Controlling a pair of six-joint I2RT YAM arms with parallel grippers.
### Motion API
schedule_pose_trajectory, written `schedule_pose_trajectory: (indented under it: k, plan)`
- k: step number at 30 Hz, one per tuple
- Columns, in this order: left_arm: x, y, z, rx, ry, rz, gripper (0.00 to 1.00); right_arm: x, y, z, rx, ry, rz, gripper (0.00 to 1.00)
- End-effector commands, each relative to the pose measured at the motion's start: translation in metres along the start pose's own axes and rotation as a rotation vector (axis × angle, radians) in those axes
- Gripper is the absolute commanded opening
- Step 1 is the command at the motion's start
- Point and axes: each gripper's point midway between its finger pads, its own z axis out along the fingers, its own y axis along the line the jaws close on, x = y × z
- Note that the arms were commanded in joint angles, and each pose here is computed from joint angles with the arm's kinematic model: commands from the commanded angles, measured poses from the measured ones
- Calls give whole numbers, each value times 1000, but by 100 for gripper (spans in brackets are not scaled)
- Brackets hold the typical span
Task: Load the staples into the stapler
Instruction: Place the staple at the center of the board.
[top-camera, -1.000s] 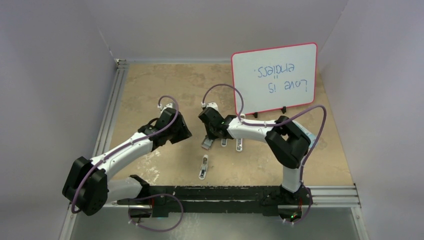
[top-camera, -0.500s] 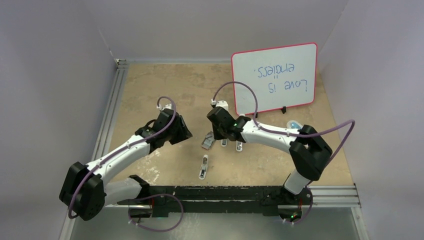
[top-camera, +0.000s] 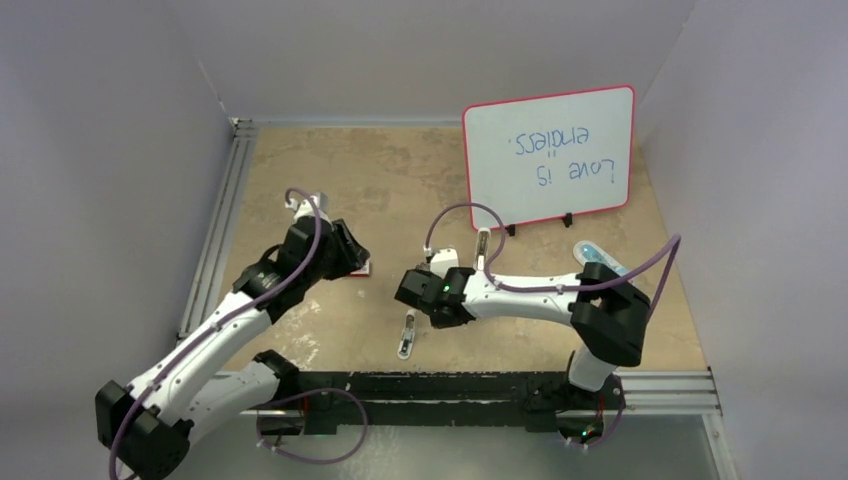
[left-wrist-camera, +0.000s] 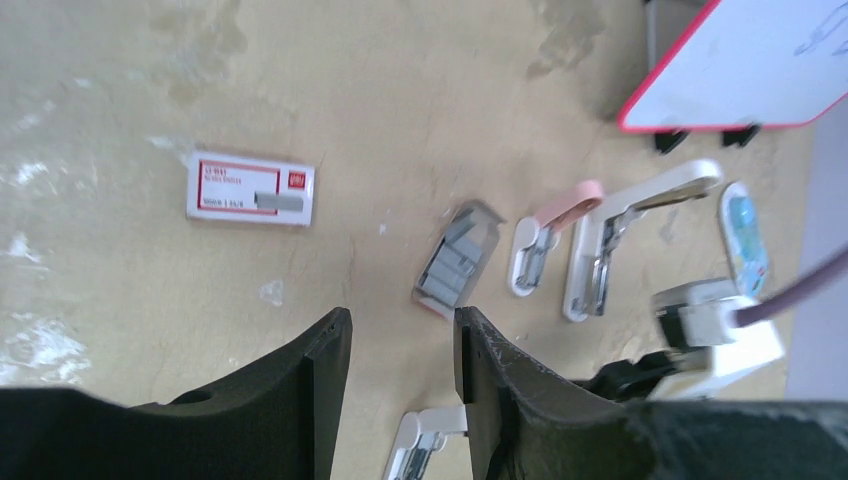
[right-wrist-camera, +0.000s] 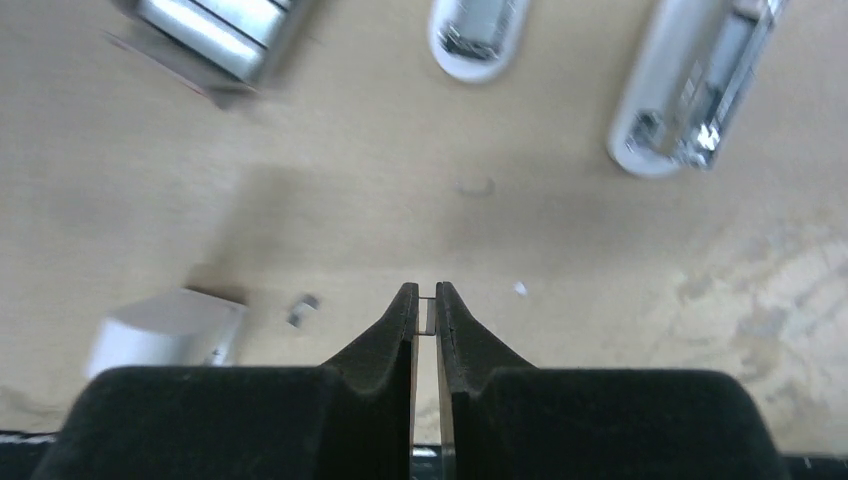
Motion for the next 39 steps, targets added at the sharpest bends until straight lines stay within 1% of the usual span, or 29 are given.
schedule_pose_trajectory:
  k: [1, 5, 10, 18, 21, 25, 27, 29, 34, 39]
  plan:
    - [-50, -11, -35, 26, -191, 34, 42, 13, -36, -15, 231, -2, 63, 11]
    - [-55, -19, -44, 68, -209, 44, 42, 34, -52, -13, 356, 31, 18, 11]
    - [-51, -22, -42, 87, -189, 55, 42, 49, -56, -8, 381, 76, -1, 11]
    - [-45, -21, -38, 92, -170, 60, 43, 56, -65, -3, 422, 96, -30, 12]
    - [-44, -21, -36, 87, -165, 61, 43, 56, -63, 2, 439, 94, -50, 15]
    - [-44, -20, -36, 83, -162, 64, 43, 53, -54, 9, 447, 91, -61, 25]
    - [-43, -20, -35, 82, -161, 65, 43, 47, -45, 10, 429, 76, -49, 30]
    - [-43, -19, -36, 80, -160, 66, 43, 39, -33, 6, 380, 60, -36, 33]
    - [-42, -20, -36, 86, -150, 71, 43, 20, -6, -9, 205, 33, 46, 35]
    - [-35, -27, -34, 118, -105, 96, 47, 1, -12, -21, 106, -12, 194, 35]
